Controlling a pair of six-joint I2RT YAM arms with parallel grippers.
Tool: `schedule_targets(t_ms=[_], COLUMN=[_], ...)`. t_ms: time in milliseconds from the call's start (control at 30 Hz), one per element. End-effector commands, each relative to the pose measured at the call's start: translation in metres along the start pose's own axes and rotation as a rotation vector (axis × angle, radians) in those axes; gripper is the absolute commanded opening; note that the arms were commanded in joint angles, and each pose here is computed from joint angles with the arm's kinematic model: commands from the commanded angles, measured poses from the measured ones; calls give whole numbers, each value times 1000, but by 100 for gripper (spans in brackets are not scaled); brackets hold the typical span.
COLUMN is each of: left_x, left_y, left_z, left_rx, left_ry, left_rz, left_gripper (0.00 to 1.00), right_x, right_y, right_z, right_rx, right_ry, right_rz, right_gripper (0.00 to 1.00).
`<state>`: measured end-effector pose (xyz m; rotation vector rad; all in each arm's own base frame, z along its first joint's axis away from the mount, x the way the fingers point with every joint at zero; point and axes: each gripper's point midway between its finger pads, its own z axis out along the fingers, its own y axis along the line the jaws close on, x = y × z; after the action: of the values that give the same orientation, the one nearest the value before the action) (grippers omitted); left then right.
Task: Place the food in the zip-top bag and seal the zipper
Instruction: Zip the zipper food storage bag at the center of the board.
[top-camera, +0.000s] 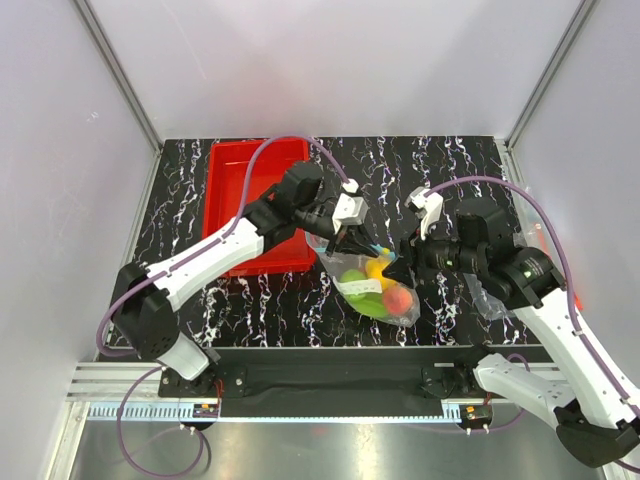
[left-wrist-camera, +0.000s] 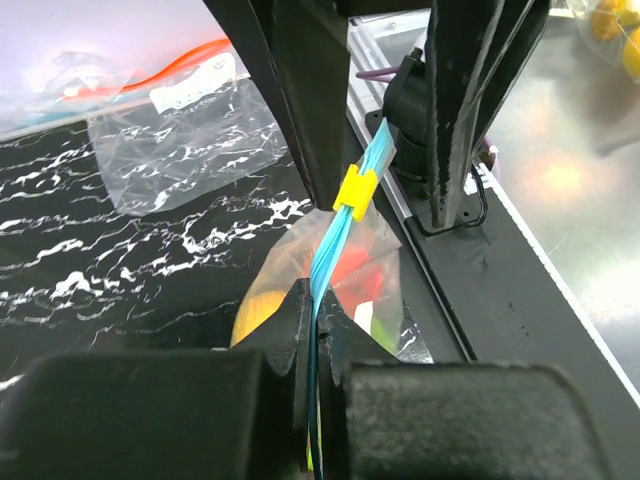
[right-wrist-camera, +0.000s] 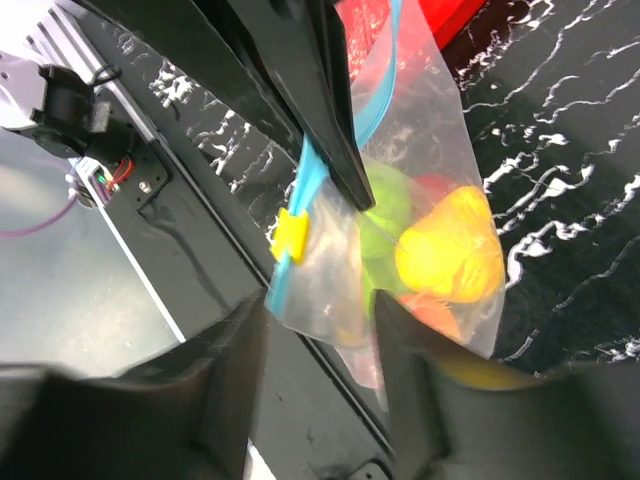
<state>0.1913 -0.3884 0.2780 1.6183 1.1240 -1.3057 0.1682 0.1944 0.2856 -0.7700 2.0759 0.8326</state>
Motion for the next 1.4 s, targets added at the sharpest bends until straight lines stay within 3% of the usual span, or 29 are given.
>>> schedule_targets(t_ms=[0,233,300,367,467,600,967,1133,1367], left_x=[-28,-24,-24,-27,-40,-60,-74,-73,-74], left_y=[-7,-13,-14,-15,-20,-32,-17,-10,-10], left_z=[-12,-16,-18,-21,-27,-30,-18,-15,-13], left_rx=[0,2,-3,-21,-25,39,20,-5,13], left_ry=[-56,-45,-43,-43,-80,-134,-138,-131,-130], left_rz=[49,63,72,93,141,169,116,114,111], left_gripper=[0,1,39,58,67,66,56,59,50], right_x=[-12,-23,-27,-28,-26,-26,-30,-31,-31], right_y=[8,3,6,7,9,14,18,21,23], right_z=[4,5,3,2,3,5,9,7,5], right_rx=[-48,-21,-28,-33,-48,-85,-117,-132,-135], right_ry=[-64,-128,-145,-139,-119,-120,-116,-115,-116], right_rz=[-10,-10,-18,-26,-29,-31,-35,-35,-34], right_gripper=[49,0,0,0,0,0,0,0,0])
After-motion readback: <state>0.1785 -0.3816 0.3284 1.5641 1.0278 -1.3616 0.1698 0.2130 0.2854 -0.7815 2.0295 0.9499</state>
